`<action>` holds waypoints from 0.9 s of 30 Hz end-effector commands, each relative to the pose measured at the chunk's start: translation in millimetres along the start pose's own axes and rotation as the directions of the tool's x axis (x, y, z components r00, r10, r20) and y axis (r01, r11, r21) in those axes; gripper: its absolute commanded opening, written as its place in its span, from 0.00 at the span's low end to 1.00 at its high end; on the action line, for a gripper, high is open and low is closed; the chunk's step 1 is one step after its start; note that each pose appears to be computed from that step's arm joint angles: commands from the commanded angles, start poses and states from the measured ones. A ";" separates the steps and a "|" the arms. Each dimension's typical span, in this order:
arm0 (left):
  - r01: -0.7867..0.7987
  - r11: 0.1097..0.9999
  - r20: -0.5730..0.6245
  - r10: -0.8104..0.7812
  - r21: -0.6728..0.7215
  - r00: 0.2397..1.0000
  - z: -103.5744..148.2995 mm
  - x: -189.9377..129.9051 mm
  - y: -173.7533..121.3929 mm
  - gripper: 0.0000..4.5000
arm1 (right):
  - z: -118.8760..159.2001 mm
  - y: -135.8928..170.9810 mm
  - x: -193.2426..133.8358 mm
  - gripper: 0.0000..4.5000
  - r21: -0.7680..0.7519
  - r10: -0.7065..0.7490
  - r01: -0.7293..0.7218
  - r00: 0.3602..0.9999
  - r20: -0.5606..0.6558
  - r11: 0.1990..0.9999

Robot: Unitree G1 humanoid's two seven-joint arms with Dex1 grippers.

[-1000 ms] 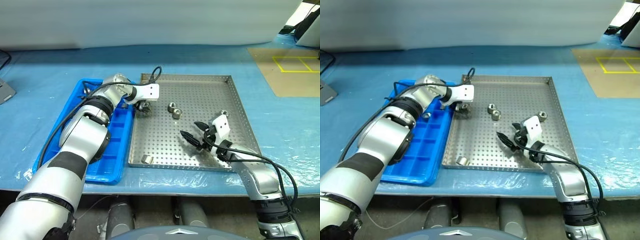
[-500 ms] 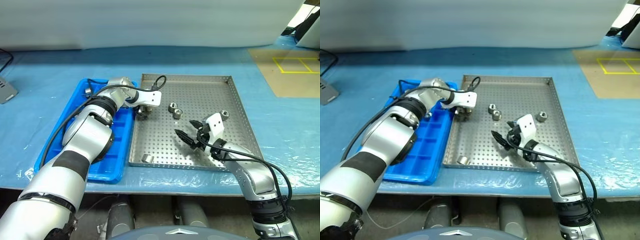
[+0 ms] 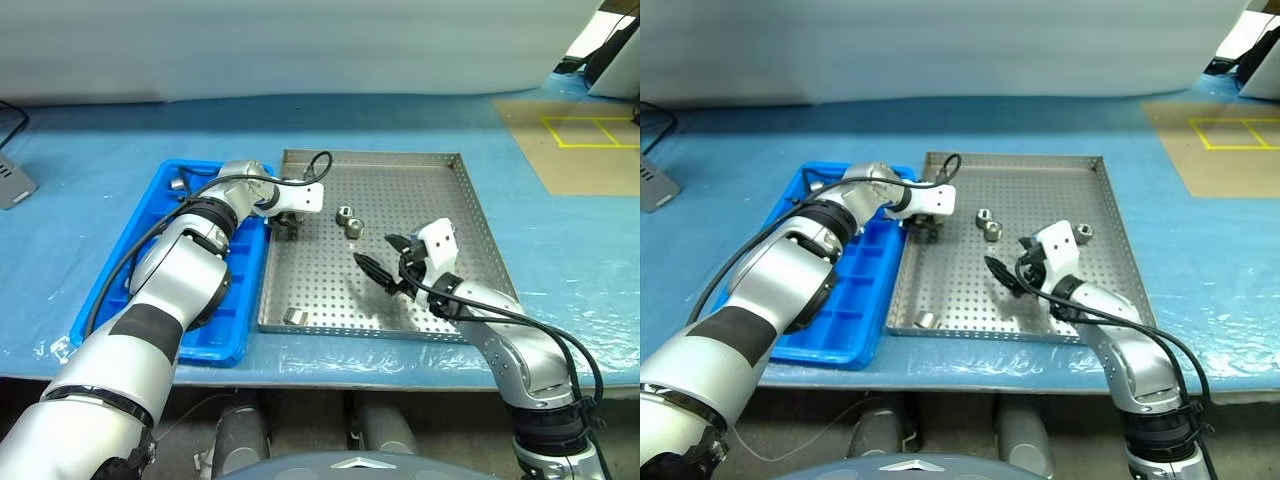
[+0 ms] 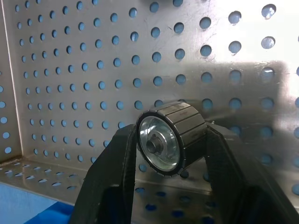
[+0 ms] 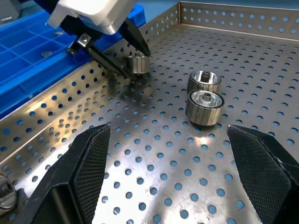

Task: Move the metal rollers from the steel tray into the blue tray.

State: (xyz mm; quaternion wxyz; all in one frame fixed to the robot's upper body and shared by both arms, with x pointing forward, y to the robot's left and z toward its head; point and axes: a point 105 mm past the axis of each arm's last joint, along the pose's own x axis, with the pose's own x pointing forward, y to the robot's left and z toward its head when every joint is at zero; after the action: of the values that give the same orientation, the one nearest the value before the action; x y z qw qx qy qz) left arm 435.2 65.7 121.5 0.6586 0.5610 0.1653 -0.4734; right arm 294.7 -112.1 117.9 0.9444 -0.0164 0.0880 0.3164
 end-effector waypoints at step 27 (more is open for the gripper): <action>-0.221 0.870 0.357 0.396 -0.441 0.846 -52.6 -138.3 -26.7 0.39 | 60.4 33.7 11.2 0.92 -0.138 0.523 -0.511 0.849 0.077 0.849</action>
State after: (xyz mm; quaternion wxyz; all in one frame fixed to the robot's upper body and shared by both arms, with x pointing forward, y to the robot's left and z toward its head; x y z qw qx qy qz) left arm 361.0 162.2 181.4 0.8215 0.3241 0.0183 -0.4688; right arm 295.2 -76.5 175.7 0.8317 -0.0229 0.0187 0.5545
